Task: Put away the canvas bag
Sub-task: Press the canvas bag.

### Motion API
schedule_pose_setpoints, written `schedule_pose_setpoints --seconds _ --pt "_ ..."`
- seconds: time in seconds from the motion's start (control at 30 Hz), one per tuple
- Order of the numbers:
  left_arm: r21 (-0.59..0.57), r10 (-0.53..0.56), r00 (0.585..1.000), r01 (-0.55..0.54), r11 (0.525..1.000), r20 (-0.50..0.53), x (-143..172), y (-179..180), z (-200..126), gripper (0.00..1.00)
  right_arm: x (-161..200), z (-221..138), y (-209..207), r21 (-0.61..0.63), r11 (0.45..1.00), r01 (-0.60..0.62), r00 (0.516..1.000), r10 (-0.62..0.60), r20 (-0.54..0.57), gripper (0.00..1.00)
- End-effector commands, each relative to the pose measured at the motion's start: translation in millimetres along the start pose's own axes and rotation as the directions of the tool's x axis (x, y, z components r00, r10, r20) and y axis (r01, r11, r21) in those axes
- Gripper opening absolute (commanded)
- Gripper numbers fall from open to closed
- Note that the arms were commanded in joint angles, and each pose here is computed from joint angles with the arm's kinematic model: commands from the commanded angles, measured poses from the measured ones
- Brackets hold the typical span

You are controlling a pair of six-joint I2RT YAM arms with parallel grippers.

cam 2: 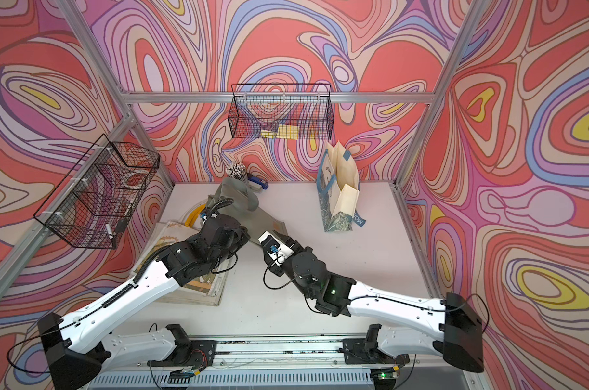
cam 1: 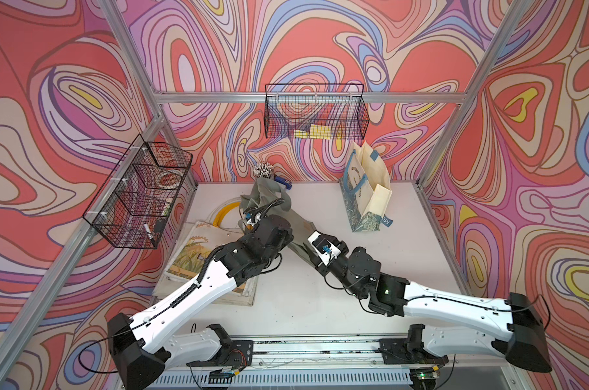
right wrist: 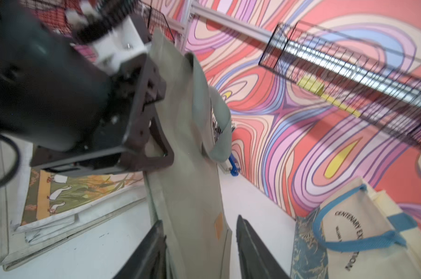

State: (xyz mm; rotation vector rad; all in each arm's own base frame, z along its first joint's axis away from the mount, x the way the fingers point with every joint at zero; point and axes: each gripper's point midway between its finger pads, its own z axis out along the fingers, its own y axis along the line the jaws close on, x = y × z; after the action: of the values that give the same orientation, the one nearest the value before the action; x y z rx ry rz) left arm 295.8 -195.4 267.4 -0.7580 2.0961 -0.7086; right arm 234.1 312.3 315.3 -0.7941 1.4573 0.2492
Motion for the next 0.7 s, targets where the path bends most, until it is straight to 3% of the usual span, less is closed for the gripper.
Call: schedule_pose_setpoints --seconds 0.0,0.17,0.3,0.5,0.67 --pt "0.082 -0.063 0.997 0.060 0.995 0.040 -11.5 -11.7 -6.5 0.00 38.6 -21.6 8.0 -0.070 0.995 -0.070 0.984 0.057 -0.171 0.57" --pt "0.122 -0.091 0.996 0.088 0.989 0.017 -11.0 -13.0 -7.2 0.00 55.3 -55.6 -3.2 -0.061 0.983 -0.171 0.965 0.154 -0.214 0.62" --pt "0.155 -0.110 0.994 0.110 0.982 -0.007 -10.7 -17.4 -6.7 0.00 84.3 -65.2 13.1 -0.133 0.977 -0.168 0.945 0.122 -0.304 0.73" --pt "0.182 -0.043 0.998 0.050 0.982 -0.046 -5.6 -30.2 -6.9 0.00 77.7 -45.9 26.1 -0.195 0.981 -0.013 0.974 -0.032 -0.225 0.95" --pt "0.179 -0.006 0.998 0.017 0.984 -0.061 -4.2 -34.6 -8.1 0.00 78.8 -20.1 21.8 -0.124 0.987 0.107 0.967 -0.132 -0.218 0.97"
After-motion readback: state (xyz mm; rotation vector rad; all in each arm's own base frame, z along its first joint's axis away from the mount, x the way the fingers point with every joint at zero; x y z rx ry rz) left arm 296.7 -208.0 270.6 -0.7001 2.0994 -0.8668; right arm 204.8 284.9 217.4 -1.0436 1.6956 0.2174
